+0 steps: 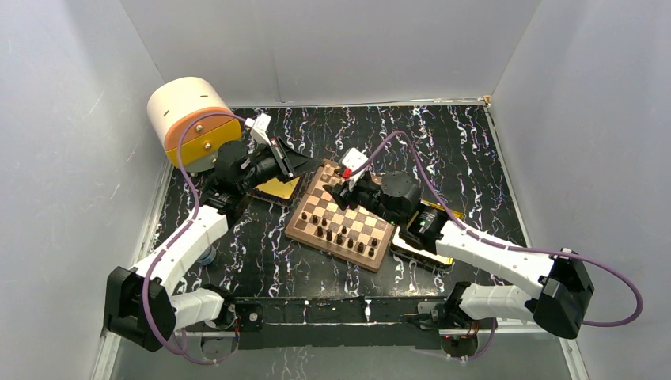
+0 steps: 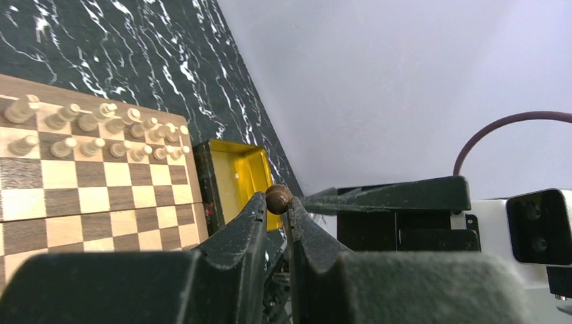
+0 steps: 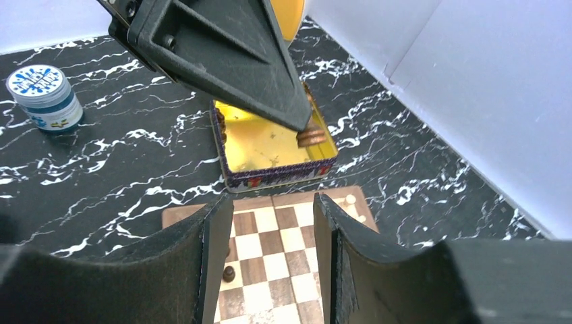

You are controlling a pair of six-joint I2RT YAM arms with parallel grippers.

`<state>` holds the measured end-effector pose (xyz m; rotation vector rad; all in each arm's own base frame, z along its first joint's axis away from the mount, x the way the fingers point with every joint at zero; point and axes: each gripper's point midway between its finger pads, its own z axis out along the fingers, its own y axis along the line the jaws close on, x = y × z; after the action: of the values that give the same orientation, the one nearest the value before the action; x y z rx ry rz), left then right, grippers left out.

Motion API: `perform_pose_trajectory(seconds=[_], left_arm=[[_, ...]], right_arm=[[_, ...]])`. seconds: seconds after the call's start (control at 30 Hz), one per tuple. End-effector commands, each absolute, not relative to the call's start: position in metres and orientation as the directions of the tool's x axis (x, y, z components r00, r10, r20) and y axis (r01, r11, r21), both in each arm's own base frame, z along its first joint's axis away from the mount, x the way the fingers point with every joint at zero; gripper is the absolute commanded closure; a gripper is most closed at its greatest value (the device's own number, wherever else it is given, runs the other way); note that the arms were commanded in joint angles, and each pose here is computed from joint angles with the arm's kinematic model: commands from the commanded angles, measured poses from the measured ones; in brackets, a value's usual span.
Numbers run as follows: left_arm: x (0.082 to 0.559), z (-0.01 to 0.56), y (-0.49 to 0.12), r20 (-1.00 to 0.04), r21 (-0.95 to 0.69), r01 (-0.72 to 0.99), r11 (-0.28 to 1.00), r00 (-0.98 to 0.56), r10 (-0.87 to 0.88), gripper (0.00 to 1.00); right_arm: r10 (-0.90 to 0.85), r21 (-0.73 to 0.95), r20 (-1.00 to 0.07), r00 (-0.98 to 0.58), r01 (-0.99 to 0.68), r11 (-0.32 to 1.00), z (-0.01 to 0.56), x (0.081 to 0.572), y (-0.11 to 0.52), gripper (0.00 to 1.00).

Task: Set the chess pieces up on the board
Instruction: Place the chess piece on the chessboard.

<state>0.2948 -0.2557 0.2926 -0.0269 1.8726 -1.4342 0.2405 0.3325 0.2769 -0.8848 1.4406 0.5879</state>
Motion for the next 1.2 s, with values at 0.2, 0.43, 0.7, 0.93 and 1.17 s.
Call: perform_pose_trajectory(seconds=[0.2,0.43,0.7,0.93,1.17], left_arm=[[0.271,0.304,-0.268,-0.569,-0.821,0.498,0.278,-0.747,-0.342,1.0],[0.265,0.301,-0.271,-0.555,-0.831,0.497,0.249,-0.769,-0.316,1.0],[0.264,0.296,-0.271,-0.552,-0.832,0.489,0.262,-0.778,-0.301,1.0],[0.266,0.296,-0.27,-0.544,-0.836,0.475,0.276,-0.784,-0.299,0.95],[0.271,0.305,-0.268,-0.549,-0.83,0.464,0.309,-0.774,-0.315,0.67]], right_arm=[[-0.13,-0.342,-0.936,0.327,-0.758,0.556,0.329,0.248,0.339,0.49],[-0.134,-0.359,-0.929,0.344,-0.761,0.541,0.331,0.251,0.347,0.56],[-0.126,-0.377,-0.921,0.369,-0.759,0.53,0.332,0.251,0.352,0.7],[-0.148,-0.413,-0.906,0.397,-0.753,0.511,0.326,0.249,0.351,0.99],[-0.157,-0.42,-0.904,0.398,-0.755,0.503,0.317,0.242,0.341,1.0]])
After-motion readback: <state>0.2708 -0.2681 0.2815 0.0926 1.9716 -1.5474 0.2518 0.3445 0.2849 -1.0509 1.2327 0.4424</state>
